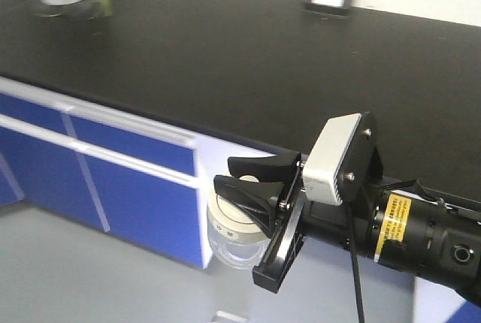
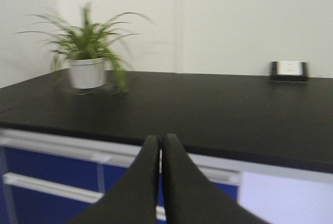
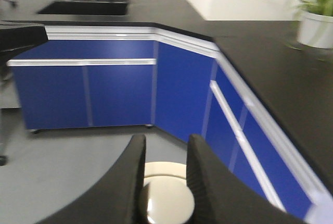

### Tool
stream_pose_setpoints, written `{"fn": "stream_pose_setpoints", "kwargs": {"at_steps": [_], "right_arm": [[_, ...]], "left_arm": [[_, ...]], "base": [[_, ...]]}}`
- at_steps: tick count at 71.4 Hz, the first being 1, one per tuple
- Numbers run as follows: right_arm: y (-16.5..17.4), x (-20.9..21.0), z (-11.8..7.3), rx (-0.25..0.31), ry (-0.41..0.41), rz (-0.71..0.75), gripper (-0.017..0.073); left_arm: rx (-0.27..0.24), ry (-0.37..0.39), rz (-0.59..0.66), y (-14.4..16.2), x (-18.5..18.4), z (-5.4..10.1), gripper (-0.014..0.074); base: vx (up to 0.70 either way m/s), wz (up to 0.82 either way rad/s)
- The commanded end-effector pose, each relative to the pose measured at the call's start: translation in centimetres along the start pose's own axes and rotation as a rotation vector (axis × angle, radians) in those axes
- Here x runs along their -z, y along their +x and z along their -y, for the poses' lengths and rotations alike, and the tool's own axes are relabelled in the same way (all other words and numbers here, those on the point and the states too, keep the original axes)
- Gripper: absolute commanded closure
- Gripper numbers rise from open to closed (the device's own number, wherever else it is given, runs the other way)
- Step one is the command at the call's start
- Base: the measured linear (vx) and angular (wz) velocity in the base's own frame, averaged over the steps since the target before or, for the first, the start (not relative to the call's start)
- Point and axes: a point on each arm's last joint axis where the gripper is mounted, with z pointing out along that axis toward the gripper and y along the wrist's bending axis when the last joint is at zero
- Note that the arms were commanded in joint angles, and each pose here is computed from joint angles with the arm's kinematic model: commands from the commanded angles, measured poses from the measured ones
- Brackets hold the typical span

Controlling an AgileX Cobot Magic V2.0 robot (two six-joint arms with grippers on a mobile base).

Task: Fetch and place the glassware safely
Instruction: 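Drive the base to the black-topped bench holding the jar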

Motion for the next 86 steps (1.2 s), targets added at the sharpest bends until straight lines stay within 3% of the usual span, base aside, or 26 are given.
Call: {"fn": "stream_pose_setpoints", "kwargs": {"at_steps": [1,43,86], "right_arm": [[-2.21,0.34,-0.19,0.005,-0.024,0.121,0.0560],[-2.21,0.34,-0.19,0.005,-0.024,0.121,0.0560],[-2.21,0.34,-0.19,0.005,-0.024,0.121,0.0560]], "left_arm": [[0.015,0.006,0.090,-1.49,-0.12,0.01,0.0601],[0.015,0.006,0.090,-1.49,-0.12,0.01,0.0601],[0.015,0.006,0.090,-1.49,-0.12,0.01,0.0601]], "base": [[0.20,-0.78],[0.20,-0.55],[0.18,-0.14]]}}
